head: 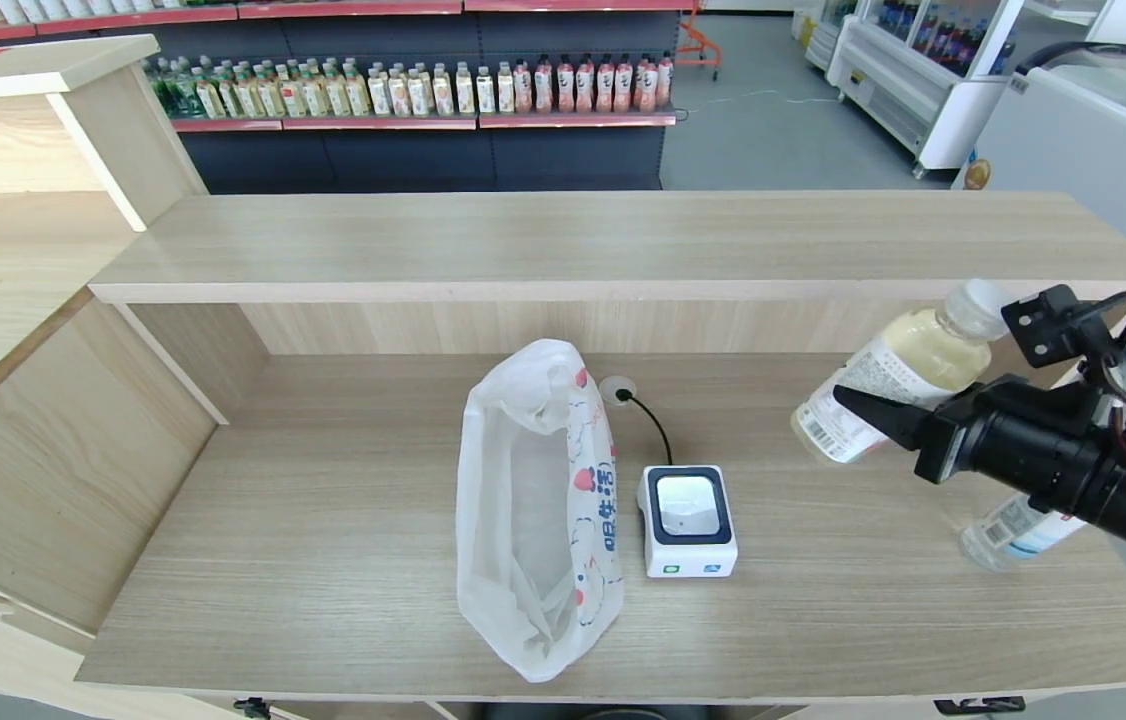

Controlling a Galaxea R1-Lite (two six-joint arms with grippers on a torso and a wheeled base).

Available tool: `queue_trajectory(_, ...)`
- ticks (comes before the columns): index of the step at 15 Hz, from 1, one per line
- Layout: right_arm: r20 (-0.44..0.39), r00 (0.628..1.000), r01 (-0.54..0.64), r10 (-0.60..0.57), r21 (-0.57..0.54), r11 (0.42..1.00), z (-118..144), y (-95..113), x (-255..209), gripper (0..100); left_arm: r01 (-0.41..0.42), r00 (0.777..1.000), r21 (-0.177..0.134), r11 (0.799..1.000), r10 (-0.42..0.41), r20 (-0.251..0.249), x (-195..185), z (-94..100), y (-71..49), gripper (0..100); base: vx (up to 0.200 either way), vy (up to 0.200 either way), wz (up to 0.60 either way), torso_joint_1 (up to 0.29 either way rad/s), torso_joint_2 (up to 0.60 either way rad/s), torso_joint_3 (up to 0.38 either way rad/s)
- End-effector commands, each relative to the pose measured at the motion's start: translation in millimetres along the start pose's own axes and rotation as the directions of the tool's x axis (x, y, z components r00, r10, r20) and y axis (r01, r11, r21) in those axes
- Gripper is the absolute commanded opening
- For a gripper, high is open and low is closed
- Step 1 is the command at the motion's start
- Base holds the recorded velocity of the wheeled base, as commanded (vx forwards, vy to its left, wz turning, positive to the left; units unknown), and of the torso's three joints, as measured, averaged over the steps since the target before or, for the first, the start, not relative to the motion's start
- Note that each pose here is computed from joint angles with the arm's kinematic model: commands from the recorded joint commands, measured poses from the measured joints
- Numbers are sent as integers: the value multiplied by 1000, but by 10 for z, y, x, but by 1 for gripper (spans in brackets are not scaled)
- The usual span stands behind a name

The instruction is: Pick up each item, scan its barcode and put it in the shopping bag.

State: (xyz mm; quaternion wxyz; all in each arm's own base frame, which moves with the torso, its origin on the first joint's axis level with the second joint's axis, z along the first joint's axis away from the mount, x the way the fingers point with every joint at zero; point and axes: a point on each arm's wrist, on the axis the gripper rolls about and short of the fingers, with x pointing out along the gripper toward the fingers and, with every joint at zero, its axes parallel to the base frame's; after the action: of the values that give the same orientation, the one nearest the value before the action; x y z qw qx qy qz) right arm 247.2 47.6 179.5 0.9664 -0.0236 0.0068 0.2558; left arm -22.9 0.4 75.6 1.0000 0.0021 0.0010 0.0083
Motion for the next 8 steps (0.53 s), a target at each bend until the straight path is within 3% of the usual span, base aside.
queue_trajectory(1, 16, 1000, -20, 19, 16, 1000, 47, 103, -18, 0, 0, 1000, 0, 1000, 0, 0, 0, 0, 0, 100, 0, 0, 0, 0, 0, 0)
queue_trajectory(8, -37, 998, -41, 44, 74, 996, -50, 166, -3, 0, 0, 1000, 3, 1000, 0, 0, 0, 0, 0, 100, 0, 0, 0, 0, 0, 0)
